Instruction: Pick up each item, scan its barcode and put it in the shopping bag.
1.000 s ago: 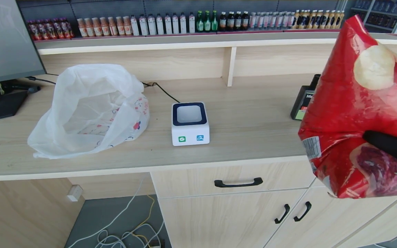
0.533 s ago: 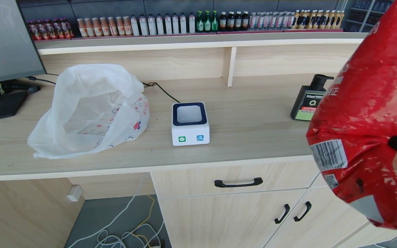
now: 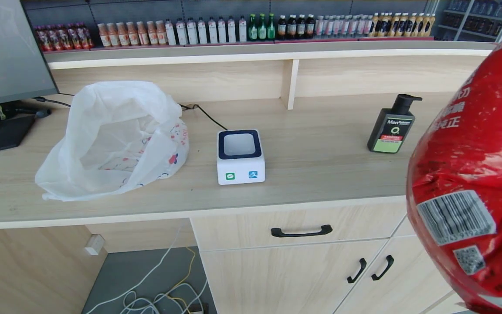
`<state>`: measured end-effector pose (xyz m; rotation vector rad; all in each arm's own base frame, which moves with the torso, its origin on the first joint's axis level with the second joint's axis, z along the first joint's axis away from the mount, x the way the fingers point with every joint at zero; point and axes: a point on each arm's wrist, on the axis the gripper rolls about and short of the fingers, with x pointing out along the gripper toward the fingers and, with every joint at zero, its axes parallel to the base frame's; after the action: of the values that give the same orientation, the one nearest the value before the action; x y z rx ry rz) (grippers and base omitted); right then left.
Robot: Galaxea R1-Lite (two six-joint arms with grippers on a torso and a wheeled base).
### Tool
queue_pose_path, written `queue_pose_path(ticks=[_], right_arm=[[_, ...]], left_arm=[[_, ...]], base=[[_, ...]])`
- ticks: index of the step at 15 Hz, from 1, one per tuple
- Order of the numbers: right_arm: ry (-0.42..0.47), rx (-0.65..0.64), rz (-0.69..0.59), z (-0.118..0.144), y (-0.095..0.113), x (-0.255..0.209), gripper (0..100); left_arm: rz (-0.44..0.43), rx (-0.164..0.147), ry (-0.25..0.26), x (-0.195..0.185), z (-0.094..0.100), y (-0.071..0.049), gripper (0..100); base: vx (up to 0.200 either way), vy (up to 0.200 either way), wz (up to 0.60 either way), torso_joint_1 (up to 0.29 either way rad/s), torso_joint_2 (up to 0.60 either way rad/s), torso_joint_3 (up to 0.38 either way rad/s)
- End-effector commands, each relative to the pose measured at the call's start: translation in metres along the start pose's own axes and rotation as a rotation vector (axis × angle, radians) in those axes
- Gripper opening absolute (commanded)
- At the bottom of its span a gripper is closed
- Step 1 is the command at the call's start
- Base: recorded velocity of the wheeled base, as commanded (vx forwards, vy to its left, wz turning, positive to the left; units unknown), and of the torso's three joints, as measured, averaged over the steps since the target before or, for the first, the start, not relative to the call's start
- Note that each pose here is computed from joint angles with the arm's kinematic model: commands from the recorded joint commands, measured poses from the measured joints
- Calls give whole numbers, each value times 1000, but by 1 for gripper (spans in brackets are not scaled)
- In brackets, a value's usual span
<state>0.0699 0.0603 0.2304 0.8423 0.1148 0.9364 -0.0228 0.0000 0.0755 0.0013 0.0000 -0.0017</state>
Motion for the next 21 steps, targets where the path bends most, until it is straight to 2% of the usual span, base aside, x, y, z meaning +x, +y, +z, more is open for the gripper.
queue_pose_path(ticks=[1, 4, 6, 10, 16, 18, 21], right_arm=[[-19, 71, 29, 2, 0, 6, 0], [-49, 123, 82, 0, -5, 22, 0], [-30, 130, 119, -5, -5, 26, 0], [71, 165, 122, -22, -9, 31, 0], [57, 174, 147, -32, -21, 51, 0], [93, 222, 186, -52, -29, 49, 0], [99, 293, 194, -51, -27, 50, 0]], left_arm=[[2, 0, 0, 0, 0, 0, 100], [0, 0, 0, 0, 0, 0, 100], [2, 0, 0, 0, 0, 0, 100], [2, 0, 0, 0, 0, 0, 100], [0, 0, 0, 0, 0, 0, 100], [0, 0, 0, 0, 0, 0, 100], [2, 0, 0, 0, 0, 0, 100]], base=[[0, 0, 0, 0, 0, 0], [0, 0, 0, 0, 0, 0], [0, 0, 0, 0, 0, 0], [0, 0, 0, 0, 0, 0], [0, 0, 0, 0, 0, 0], [0, 0, 0, 0, 0, 0], [0, 0, 0, 0, 0, 0]])
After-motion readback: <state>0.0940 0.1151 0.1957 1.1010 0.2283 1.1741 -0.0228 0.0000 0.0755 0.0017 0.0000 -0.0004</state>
